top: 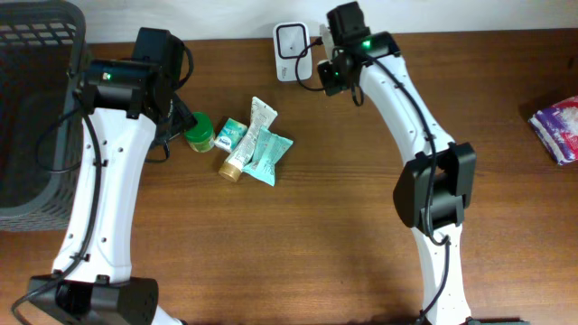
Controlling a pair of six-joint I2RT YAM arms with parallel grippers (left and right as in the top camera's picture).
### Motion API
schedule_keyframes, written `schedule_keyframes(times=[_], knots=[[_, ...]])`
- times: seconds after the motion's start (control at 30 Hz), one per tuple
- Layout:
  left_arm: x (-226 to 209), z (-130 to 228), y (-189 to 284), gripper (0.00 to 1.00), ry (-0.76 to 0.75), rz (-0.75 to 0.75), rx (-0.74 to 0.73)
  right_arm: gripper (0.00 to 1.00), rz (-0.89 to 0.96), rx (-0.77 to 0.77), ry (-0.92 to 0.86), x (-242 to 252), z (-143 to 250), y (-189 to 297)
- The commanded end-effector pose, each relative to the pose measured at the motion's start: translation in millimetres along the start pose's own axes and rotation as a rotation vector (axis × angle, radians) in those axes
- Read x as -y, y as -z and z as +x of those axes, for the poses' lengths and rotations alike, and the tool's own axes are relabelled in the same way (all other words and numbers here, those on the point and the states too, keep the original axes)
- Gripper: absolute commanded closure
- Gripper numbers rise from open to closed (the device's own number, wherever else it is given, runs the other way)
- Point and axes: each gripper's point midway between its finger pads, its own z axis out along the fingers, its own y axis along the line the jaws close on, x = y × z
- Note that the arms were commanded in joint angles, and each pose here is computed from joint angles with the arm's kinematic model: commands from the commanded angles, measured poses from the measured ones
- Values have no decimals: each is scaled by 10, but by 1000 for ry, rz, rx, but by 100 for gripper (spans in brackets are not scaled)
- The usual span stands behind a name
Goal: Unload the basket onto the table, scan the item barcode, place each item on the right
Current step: 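Lift the orange Kleenex pack up to the barcode scanner, then carry the orange pack right and drop it beside the purple-red pack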
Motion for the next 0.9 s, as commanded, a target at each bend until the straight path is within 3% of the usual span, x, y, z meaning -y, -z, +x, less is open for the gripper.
schedule_keyframes(times=[0.0, 0.13, 0.3, 0.53, 0.6, 0.77, 0.87], knots=[[-23, -13, 7, 1, -11, -8, 9, 96, 104, 160, 47, 7, -418, 63], [-23, -13, 7, 1, -11, -8, 9, 96, 124, 281, 196, -115, -718, -23], [-23, -13, 7, 1, -11, -8, 9, 96, 184, 325, 502, -298, -824, -338], [-23, -13, 7, 1, -11, -8, 9, 96, 270, 392, 536, -358, -999, -353], [-23, -13, 7, 1, -11, -8, 9, 96, 294, 407, 467, -301, -1036, -321], [-23, -13, 7, 1, -11, -8, 9, 96, 252, 479, 72, 40, -1161, -28], [-23, -13, 7, 1, -11, -8, 9, 96, 262, 495, -214, 736, -1123, 344]])
